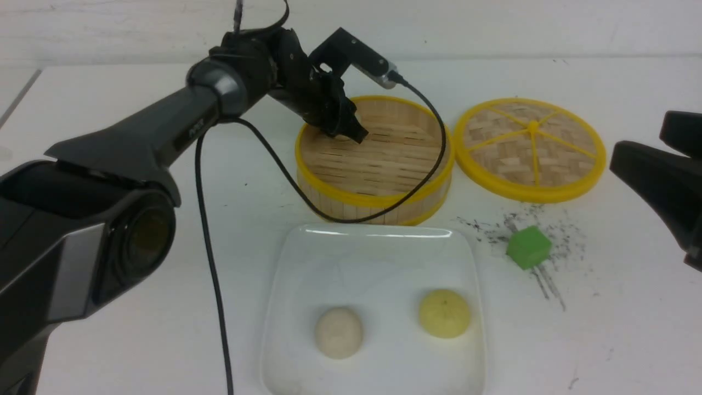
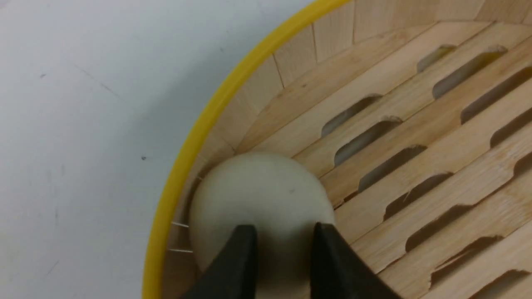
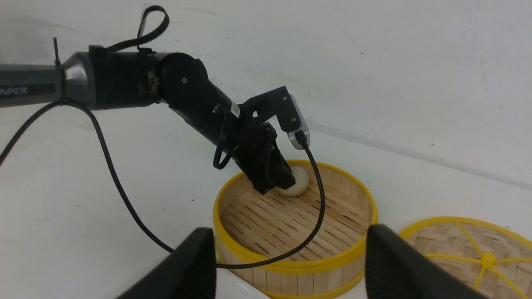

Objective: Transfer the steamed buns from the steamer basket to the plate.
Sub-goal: Use the left arm to grab the steamed stuffed bun that is closest to it, then use the left arm to put the steamed stuffed bun into the plate

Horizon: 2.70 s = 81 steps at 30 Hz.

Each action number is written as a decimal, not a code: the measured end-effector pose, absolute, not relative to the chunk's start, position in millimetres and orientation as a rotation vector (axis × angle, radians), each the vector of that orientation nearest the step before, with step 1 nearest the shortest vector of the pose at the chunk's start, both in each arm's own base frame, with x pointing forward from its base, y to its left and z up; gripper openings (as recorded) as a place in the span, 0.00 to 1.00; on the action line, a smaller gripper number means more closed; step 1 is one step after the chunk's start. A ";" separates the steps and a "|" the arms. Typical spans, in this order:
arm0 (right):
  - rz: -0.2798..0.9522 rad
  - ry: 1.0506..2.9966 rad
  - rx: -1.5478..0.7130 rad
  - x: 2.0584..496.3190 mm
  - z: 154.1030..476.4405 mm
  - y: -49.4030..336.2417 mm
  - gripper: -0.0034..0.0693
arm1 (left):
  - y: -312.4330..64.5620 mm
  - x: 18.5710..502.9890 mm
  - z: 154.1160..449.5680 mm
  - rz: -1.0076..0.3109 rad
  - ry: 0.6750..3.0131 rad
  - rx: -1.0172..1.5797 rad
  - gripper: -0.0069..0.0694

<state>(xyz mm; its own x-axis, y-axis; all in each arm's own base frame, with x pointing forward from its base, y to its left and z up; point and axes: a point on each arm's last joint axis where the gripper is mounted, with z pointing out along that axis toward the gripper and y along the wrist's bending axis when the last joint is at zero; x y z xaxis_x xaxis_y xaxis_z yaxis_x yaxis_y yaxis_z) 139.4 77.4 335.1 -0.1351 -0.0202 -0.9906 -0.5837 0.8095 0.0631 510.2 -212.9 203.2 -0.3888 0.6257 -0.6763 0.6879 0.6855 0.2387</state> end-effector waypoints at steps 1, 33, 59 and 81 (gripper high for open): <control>0.519 1.650 -0.483 139.4 335.1 77.4 0.70 | -212.9 510.2 203.2 -0.102 2.118 1.006 0.33; 0.504 1.640 -0.518 138.7 334.9 78.3 0.67 | -197.9 479.4 297.4 -0.148 2.218 1.032 0.12; 0.497 1.632 -0.540 138.1 334.9 78.8 0.67 | -174.7 374.8 364.4 -0.460 2.435 0.944 0.12; 0.548 1.630 -0.589 134.3 334.2 83.2 0.67 | -160.6 303.5 264.7 -0.682 2.587 1.072 0.12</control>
